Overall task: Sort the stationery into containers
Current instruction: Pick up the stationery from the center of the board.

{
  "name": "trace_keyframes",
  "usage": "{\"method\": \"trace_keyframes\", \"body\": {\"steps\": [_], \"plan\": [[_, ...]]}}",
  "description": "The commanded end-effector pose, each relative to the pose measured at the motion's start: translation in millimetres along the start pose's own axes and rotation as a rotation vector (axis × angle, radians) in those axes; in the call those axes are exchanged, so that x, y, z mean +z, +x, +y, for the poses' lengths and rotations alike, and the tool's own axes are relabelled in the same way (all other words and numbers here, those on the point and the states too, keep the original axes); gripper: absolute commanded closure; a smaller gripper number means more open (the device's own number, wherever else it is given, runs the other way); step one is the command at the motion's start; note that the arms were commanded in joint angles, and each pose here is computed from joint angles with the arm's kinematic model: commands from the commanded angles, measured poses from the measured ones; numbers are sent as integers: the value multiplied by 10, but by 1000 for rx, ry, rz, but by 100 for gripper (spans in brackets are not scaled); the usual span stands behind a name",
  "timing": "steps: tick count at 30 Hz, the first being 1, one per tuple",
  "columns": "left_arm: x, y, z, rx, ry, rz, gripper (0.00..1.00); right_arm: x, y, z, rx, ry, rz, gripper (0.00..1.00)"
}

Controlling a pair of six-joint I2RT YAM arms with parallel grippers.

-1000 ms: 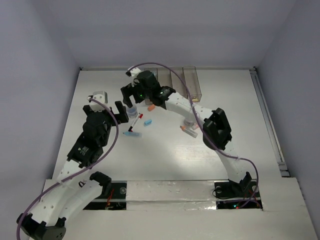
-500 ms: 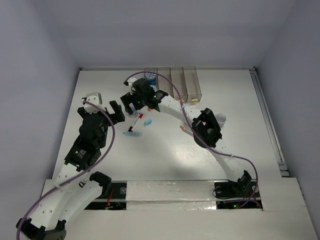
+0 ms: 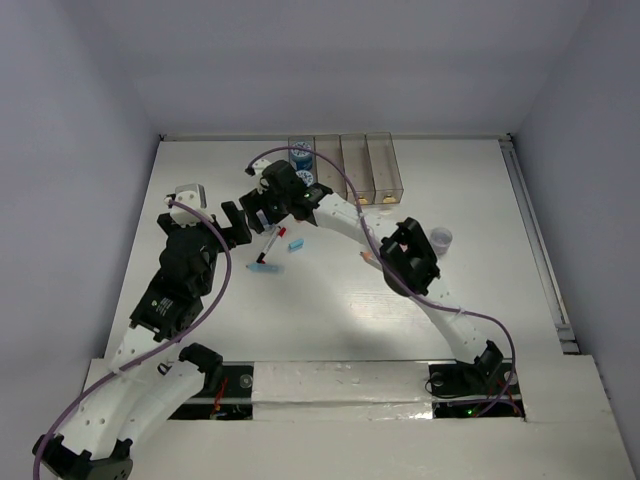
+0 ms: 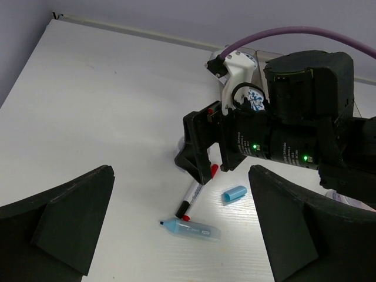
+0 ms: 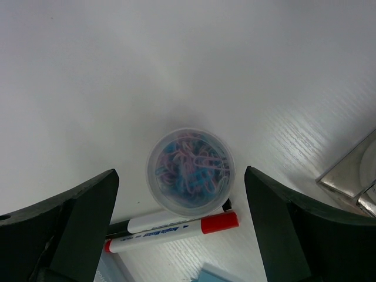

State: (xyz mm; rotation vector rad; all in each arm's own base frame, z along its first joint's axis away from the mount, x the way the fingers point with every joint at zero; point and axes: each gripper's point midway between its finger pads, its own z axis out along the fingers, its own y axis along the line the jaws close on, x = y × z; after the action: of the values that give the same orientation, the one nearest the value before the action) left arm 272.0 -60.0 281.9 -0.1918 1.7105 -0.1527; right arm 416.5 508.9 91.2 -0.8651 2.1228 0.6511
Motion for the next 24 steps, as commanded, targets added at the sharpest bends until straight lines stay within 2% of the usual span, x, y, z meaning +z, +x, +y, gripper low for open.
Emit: {"method": "trace_keyframes", "body": {"steps": [1,7,8,11,14,17,20,23,24], "plan": [[-2,-130,-30,-17,13,-43,1,44,-139,89,-6,-20,-45,7],[0,-124,-27,-17,10,-41,1,106,-127,53,-8,-5,-51,14],[1,-127,-28,-16,11,-42,1,109,-157,48,-10,-2,-61,18],[4,-124,-28,-16,10,-41,1,93,-255,23,-5,18,-96,47],[8,-123,-31,-15,10,-39,1,-73,-618,68,4,16,-216,54],[15,-119,-35,-14,11,-38,1,-420,-1172,82,-12,47,-374,57],[16,-114,-40,-13,14,-37,1,-879,-1687,-215,5,140,-517,58],[8,-119,-46,-14,19,-39,1,-1325,-1925,-1002,99,264,-586,58],[5,-122,-47,-14,21,-40,1,-1360,-1929,-986,112,258,-586,59]]}}
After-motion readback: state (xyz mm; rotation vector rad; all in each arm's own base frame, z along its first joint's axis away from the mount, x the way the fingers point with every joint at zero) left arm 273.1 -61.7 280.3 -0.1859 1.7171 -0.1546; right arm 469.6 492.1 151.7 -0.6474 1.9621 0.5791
